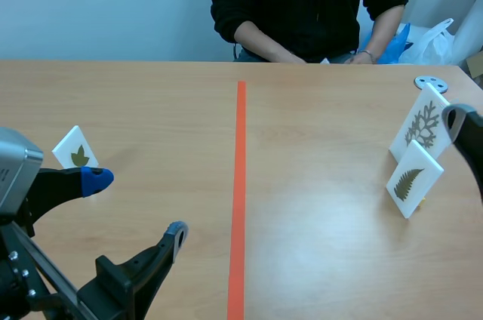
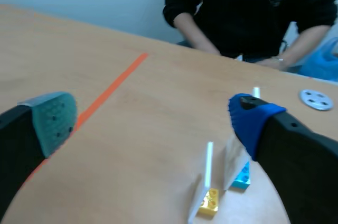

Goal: Sort the leaf by its shape. The table is split by an orange tape line. A compound leaf with several leaflets goes to the left side, a simple leaf with one blade goes to the right side. Return to the home posture when a red brick is placed on the table.

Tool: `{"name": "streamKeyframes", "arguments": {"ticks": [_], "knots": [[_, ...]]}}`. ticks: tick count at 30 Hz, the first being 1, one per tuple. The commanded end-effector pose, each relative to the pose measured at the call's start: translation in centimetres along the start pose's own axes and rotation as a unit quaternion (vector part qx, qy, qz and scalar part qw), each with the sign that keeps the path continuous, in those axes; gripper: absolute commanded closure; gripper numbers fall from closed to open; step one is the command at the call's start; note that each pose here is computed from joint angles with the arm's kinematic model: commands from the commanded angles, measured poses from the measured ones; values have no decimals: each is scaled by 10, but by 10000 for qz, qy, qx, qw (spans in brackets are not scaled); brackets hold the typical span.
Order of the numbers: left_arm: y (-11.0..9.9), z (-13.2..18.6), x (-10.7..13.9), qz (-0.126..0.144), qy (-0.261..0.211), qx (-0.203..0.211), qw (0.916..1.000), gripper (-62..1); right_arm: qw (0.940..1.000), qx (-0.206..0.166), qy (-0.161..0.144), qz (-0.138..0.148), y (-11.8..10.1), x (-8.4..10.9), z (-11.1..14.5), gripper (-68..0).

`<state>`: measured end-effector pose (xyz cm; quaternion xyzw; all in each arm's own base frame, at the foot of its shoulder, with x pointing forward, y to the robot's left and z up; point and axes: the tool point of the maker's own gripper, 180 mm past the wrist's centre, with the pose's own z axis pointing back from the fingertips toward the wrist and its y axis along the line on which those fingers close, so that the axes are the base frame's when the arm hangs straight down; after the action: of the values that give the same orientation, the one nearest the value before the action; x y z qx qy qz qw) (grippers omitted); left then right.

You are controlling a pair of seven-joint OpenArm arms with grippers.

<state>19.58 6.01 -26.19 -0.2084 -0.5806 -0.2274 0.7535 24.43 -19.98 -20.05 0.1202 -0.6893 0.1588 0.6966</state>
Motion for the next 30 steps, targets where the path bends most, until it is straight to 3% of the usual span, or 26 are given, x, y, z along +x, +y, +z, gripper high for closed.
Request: {"name": "streamKeyframes", "arguments": {"ticks": [1, 4, 12, 30], "knots": [[2, -1, 11, -49, -171, 26, 9998, -623, 9999, 117, -102, 4, 5, 8, 0, -672], [8, 0, 11, -100, -169, 89, 9998, -623, 9995, 312, 20, -74, 16, 3, 6, -679], [14, 2, 15, -92, -81, 186, 9998, -623, 9986, 397, 313, -152, 27, -7, 16, -679], [10, 2, 24, -112, -189, 144, 9997, -623, 9994, 133, 318, -95, 18, -7, 16, -679]]}}
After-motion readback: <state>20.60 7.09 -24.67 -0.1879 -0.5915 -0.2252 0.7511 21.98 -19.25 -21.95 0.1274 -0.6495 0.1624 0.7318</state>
